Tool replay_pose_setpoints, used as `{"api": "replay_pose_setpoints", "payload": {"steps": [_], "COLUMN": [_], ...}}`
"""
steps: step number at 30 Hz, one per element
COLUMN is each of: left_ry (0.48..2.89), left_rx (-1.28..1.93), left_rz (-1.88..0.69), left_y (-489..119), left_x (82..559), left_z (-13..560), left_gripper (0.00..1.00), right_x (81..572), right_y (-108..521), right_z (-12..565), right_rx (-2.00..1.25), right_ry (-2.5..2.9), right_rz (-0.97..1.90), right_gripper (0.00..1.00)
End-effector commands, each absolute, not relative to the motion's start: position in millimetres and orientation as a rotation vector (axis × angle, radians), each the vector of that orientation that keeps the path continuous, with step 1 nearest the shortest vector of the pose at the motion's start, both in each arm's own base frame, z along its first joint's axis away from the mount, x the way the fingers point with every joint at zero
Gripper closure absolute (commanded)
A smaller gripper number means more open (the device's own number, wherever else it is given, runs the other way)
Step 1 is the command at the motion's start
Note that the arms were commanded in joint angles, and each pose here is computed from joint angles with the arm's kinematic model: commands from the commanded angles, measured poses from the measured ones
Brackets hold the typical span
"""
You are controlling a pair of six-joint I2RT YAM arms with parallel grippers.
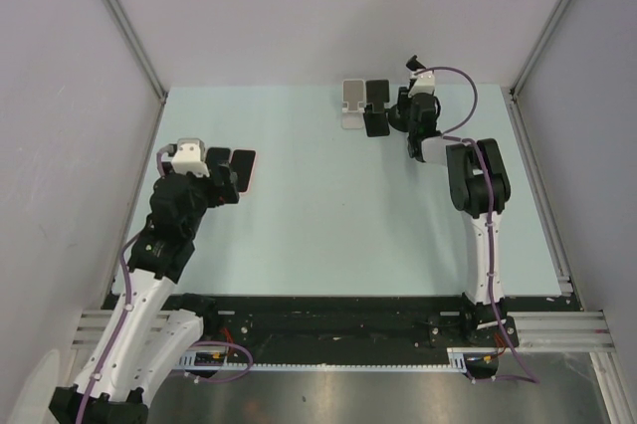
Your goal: Remove the phone from the phone stand
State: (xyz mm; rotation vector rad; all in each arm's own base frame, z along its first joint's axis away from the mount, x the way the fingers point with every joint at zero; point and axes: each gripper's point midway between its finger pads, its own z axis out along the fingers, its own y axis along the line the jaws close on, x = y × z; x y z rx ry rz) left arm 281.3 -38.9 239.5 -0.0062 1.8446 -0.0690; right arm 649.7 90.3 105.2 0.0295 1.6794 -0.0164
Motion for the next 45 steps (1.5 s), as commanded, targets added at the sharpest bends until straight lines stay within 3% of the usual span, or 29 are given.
{"api": "replay_pose_setpoints", "payload": {"steps": [1, 7, 10, 16, 20, 23, 34, 41, 45], "left_ry": [1.796, 1.774, 1.757, 1.703, 1.664, 1.632, 1.490, 1.373, 1.326], "left_rx": [0.011, 0.015, 0.011, -0.011, -0.014, -0.032, -0.155, -0.254, -0.325], "left_rz": [-0.065, -0.087, -0.101, -0.124, -0.142, -0.153, -0.095, -0.060, -0.037], "left_y": [-39, -41, -42, -40, -40, -39, -11, 11, 24], "left_x": [280, 276, 274, 265, 259, 254, 227, 207, 199], "left_z": [250, 256, 260, 274, 284, 292, 316, 331, 333], "left_gripper": [0.00, 0.00, 0.00, 0.00, 0.00, 0.00, 0.00, 0.00, 0.00], "right_x": [646, 628, 611, 562, 513, 481, 317, 232, 208], "right_y": [92, 87, 82, 72, 58, 47, -3, -20, -31], "right_z": [154, 198, 209, 223, 275, 283, 381, 404, 387], "right_rx": [0.026, 0.036, 0.056, 0.127, 0.215, 0.269, 0.479, 0.383, 0.345], "right_ry": [1.630, 1.594, 1.614, 1.708, 1.692, 1.729, 1.482, 1.244, 1.265], "right_rz": [-0.004, -0.003, -0.011, 0.002, 0.021, 0.009, 0.014, 0.052, -0.029], "right_gripper": [0.40, 0.15, 0.08, 0.04, 0.01, 0.00, 0.00, 0.00, 0.00]}}
